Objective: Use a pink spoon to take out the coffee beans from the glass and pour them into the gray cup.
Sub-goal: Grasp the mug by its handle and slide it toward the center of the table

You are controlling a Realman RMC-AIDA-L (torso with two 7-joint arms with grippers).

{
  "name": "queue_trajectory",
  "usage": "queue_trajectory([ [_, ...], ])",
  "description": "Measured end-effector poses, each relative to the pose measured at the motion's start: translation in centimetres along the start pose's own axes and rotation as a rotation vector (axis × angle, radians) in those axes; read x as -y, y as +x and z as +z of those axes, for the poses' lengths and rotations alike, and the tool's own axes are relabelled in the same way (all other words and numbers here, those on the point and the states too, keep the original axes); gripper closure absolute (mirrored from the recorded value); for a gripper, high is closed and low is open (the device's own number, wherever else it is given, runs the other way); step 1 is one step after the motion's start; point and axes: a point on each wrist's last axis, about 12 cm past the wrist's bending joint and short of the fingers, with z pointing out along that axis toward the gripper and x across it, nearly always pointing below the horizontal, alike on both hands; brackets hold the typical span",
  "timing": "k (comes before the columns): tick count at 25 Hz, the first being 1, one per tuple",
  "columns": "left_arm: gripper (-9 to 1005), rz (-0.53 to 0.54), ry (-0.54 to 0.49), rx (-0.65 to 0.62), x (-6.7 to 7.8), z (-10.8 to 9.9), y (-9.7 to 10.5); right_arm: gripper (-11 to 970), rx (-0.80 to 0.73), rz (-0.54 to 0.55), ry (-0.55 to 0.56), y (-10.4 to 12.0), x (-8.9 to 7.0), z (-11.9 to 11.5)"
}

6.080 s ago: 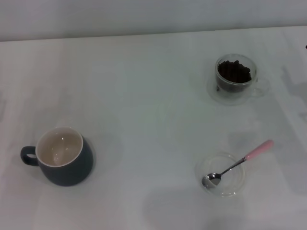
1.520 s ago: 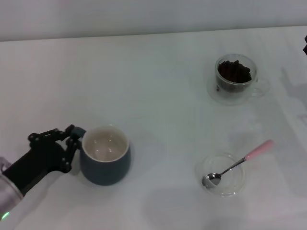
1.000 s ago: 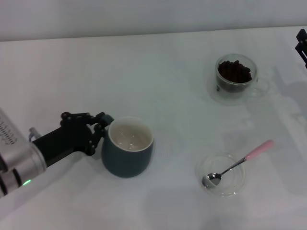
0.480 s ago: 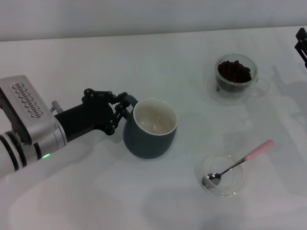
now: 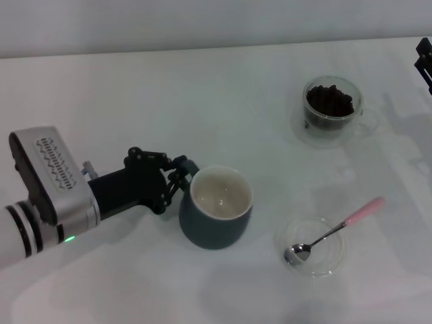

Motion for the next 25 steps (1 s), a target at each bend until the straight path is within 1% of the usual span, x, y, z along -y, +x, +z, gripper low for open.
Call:
queue_trajectory([
  [7, 889, 0.003, -0.034, -0.011, 0.6, -1.1, 1.0, 161, 0.002, 0.0, -0.003, -0.1, -0.1, 0.2],
  [12, 886, 0.008, -0.057, 0.003, 0.8, -1.6, 1.2, 162, 0.003, 0.0, -0.004, -0.1, -0.1, 0.3],
  [18, 827, 0.006, -0.071, 0.006, 1.3, -2.2, 1.6, 164, -0.002, 0.0, -0.001, 0.0, 0.0, 0.1],
  [20, 789, 0.001, -0.075, 0.005, 1.3, -2.4, 1.7, 165, -0.005, 0.0, 0.002, 0.1, 0.0, 0.0],
  [25, 689, -0.038, -0.098, 0.015, 2.3, -3.7, 2.6, 166, -0.016, 0.005, 0.004, 0.3, 0.2, -0.6],
])
